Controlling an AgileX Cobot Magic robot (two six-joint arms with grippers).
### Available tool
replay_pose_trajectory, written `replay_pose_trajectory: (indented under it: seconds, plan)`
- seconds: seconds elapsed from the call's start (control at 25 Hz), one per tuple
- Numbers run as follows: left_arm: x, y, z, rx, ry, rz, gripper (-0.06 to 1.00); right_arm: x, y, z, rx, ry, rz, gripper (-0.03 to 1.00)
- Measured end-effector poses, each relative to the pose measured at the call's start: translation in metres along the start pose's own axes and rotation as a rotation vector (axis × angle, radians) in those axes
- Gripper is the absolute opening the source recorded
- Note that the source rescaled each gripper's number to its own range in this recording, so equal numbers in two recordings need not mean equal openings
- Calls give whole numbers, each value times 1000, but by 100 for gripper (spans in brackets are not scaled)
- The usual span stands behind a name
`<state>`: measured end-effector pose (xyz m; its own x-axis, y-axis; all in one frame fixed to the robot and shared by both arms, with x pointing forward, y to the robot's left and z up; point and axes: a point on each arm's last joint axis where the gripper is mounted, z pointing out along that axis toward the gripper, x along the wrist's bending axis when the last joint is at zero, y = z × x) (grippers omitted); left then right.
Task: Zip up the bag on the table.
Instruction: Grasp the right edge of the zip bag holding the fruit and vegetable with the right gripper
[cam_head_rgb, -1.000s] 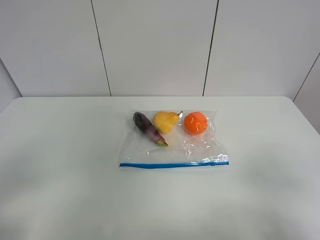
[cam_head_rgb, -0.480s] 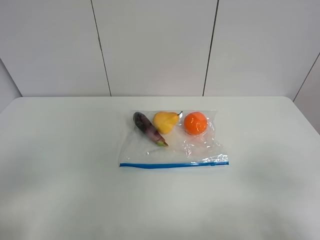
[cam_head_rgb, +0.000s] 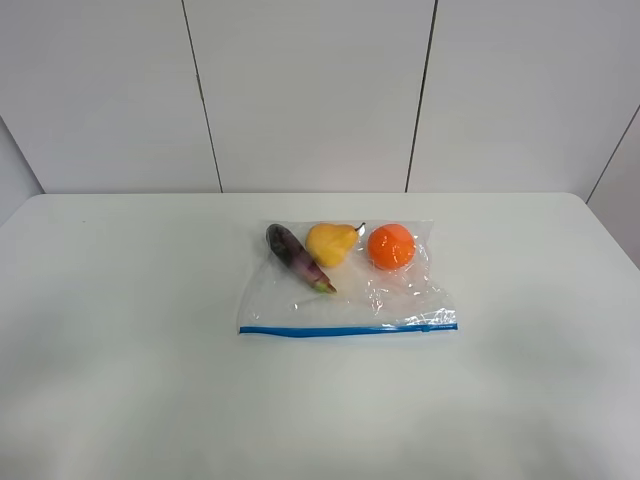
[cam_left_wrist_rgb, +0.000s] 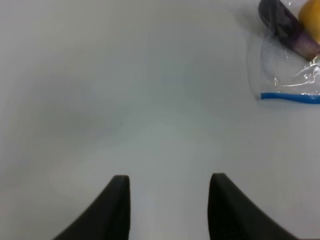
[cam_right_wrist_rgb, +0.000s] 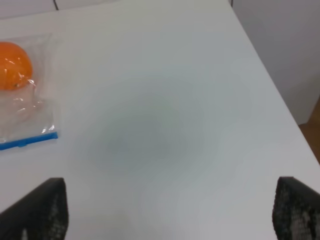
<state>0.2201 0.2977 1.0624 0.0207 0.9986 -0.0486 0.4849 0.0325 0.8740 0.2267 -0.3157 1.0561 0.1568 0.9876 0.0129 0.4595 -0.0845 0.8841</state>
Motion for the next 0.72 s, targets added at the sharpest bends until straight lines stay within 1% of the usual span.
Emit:
replay_pose_trajectory:
  seconds: [0.28, 0.4, 0.52, 0.72]
  plan:
    - [0, 0, 0, 0, 0, 0, 54, 1, 0, 0, -2, 7, 4, 89]
    - [0, 0, 0, 0, 0, 0, 54, 0, 6, -6, -30, 12, 8, 89]
    - [0, 0, 0, 0, 0, 0, 54, 0, 22, -8, -53, -3, -8, 89]
    - [0, 0, 0, 0, 0, 0, 54, 4, 57, 5, -51, -27, -52, 89]
